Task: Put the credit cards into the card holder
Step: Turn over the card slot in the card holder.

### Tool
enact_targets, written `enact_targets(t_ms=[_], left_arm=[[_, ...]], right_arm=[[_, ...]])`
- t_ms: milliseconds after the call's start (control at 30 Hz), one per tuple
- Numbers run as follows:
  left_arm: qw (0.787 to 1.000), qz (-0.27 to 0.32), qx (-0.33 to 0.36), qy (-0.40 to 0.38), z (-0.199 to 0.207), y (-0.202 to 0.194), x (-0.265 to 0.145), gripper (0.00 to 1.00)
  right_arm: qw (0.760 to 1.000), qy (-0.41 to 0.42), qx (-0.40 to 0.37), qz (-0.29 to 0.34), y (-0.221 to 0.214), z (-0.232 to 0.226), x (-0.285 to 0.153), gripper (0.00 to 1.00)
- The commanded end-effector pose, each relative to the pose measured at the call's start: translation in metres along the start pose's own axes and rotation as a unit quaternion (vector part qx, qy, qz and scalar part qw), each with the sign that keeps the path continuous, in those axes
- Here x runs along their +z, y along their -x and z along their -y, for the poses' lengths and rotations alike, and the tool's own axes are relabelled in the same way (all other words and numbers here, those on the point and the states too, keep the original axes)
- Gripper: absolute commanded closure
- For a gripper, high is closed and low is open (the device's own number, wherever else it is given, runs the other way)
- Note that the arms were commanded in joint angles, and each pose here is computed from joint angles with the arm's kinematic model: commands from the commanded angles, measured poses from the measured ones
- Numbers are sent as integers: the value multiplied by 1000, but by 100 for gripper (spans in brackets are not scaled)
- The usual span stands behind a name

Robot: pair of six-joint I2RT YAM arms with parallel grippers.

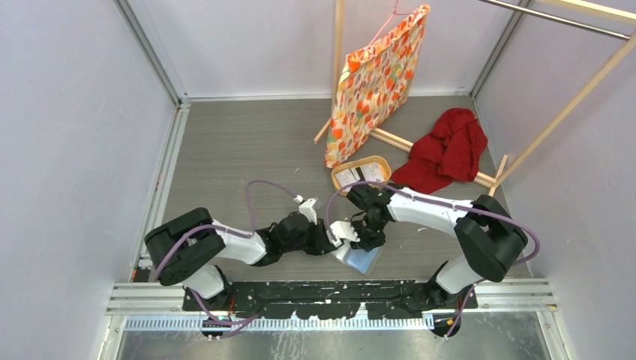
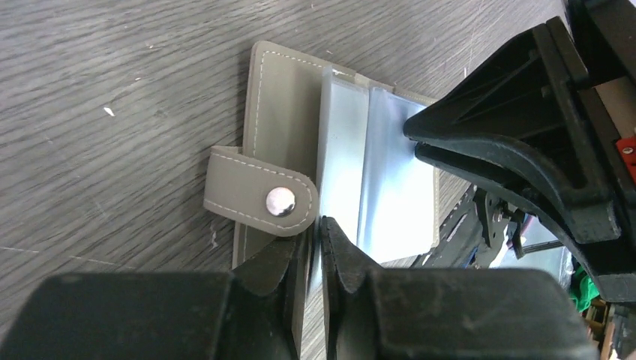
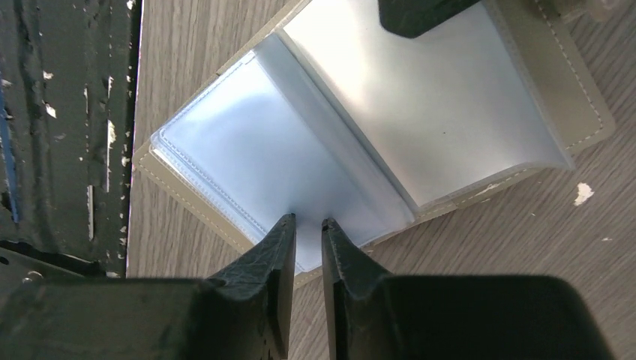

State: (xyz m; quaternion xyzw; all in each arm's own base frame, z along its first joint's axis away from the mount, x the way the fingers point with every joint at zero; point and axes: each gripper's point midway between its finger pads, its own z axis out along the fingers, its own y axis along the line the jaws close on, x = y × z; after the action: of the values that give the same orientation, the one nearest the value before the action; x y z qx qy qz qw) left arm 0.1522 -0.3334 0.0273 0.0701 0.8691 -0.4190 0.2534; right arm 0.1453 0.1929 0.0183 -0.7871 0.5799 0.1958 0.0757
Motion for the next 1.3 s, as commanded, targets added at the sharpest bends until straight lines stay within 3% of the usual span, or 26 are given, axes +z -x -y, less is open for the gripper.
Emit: enact_targets(t_ms=[0,333,633,733,967,1100,1267], left_arm=[[1000,-8,25,12,-17,1,-8,84],[996,-61,62,-10,-24,16,-2,84],[995,-15,97,-2,-2,50,-21,80],[994,14,105,-9,10,65,-34,76],[993,85,70,-45,31,79,-73,56],[991,94,27,-86,39,69,-88,54],[992,83,-20,-95,36,48,-100,53]], right_arm=[[998,-3,-31,-57,-17,0,11,76],[996,26,51,63,39,-3,-15,73],[977,57,102,181,63,-3,-62,60],[972,48,120,195,67,4,-67,60],[947,-1,206,246,68,32,-93,61],[950,12,196,241,62,23,-88,61],[952,-11,215,219,54,37,-85,74]])
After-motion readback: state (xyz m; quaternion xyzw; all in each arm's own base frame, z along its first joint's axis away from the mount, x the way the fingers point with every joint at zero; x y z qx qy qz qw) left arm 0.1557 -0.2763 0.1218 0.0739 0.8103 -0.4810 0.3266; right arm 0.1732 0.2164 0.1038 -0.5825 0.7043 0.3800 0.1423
